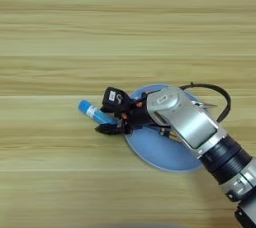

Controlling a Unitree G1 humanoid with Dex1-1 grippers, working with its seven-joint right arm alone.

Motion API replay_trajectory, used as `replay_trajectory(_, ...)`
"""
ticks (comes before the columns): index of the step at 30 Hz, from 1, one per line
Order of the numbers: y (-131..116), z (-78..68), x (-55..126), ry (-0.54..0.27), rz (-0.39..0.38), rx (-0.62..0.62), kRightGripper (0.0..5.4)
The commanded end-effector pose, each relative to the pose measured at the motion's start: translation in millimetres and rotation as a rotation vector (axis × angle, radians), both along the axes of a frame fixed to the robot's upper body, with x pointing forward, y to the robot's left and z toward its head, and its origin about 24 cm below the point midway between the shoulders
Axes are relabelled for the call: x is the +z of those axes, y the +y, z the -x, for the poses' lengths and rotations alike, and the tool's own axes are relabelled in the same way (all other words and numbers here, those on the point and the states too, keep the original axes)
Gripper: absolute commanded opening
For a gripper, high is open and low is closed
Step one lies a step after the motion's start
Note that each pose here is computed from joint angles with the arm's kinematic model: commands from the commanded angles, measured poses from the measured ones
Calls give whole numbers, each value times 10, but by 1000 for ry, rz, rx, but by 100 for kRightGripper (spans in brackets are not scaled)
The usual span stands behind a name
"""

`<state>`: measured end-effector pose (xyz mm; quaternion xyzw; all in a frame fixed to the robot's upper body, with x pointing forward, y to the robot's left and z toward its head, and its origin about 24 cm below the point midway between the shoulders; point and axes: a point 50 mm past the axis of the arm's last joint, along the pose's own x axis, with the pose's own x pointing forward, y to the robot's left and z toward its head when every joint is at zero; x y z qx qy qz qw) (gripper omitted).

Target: Move the objects on the table

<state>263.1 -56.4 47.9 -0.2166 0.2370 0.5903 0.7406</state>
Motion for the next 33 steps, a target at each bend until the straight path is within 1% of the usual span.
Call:
replay_trajectory(1,65,-101,246,-119,-46,16,192)
replay_trajectory(4,70,-102,247,-119,-47,16,151)
replay_trajectory(6,70,-102,249,-119,-48,16,140)
replay_trajectory(14,82,-101,290,-122,-63,19,140)
replay_trajectory(19,105,-95,415,-139,-102,29,140)
replay_trajectory(23,117,-88,560,-162,-139,40,140)
replay_trajectory(33,117,-75,816,-206,-209,44,140)
